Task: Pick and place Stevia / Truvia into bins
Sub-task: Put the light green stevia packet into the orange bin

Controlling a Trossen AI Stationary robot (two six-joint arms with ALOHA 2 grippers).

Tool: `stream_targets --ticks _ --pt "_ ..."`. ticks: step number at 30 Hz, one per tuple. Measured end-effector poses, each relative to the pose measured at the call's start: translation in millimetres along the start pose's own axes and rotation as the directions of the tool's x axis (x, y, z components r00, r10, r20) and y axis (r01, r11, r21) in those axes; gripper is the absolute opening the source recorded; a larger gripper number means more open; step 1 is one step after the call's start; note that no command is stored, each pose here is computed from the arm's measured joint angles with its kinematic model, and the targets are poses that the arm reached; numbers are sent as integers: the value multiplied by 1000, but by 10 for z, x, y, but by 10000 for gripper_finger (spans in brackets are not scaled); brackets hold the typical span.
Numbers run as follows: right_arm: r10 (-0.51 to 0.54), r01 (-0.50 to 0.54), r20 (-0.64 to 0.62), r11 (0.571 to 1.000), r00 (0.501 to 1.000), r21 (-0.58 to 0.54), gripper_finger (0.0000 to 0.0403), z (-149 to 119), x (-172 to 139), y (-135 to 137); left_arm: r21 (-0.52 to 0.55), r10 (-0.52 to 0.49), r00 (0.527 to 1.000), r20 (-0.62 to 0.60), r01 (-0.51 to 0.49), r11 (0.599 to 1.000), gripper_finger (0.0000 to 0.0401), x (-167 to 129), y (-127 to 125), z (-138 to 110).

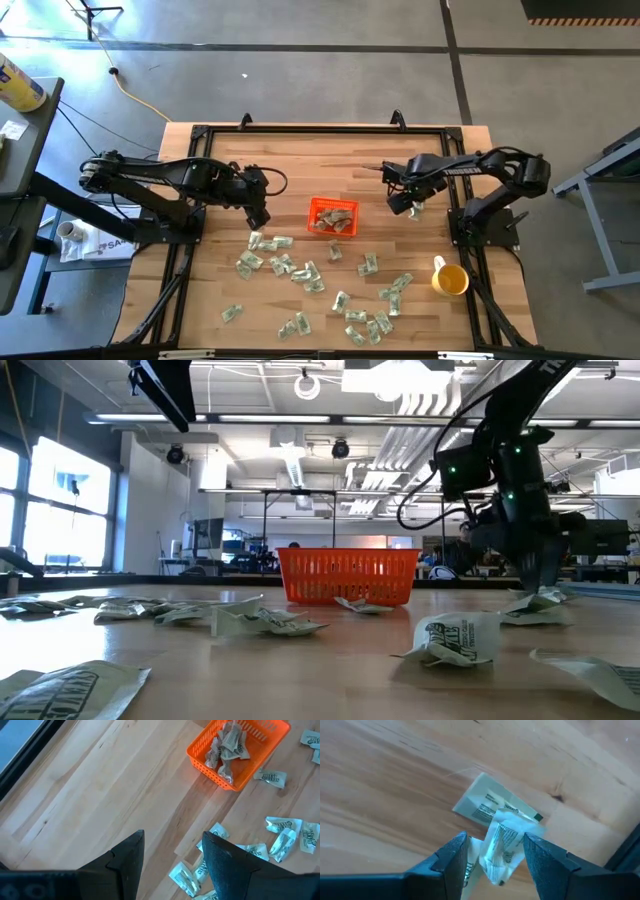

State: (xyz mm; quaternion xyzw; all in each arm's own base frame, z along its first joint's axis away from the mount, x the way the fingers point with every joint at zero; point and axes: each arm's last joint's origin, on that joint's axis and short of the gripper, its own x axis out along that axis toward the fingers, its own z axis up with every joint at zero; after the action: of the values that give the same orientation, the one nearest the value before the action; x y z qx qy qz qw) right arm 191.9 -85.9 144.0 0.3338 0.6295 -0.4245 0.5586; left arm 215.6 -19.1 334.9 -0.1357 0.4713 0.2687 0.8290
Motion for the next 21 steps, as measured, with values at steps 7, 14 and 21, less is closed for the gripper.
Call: stream_targets --ticks 7,14,21 --pt "-3 3 -14 1000 1000 22 184 -15 12 -9 -1 -2 1000 3 2 1000 232 -1 -2 3" --pt "35 -34 -54 999 998 17 145 -29 11 0 -1 4 1000 8 -4 1000 232 0 0 4" --pt "79 -80 -83 997 993 -1 40 -33 9 18 2 11 1000 12 -11 1000 232 0 2 6"
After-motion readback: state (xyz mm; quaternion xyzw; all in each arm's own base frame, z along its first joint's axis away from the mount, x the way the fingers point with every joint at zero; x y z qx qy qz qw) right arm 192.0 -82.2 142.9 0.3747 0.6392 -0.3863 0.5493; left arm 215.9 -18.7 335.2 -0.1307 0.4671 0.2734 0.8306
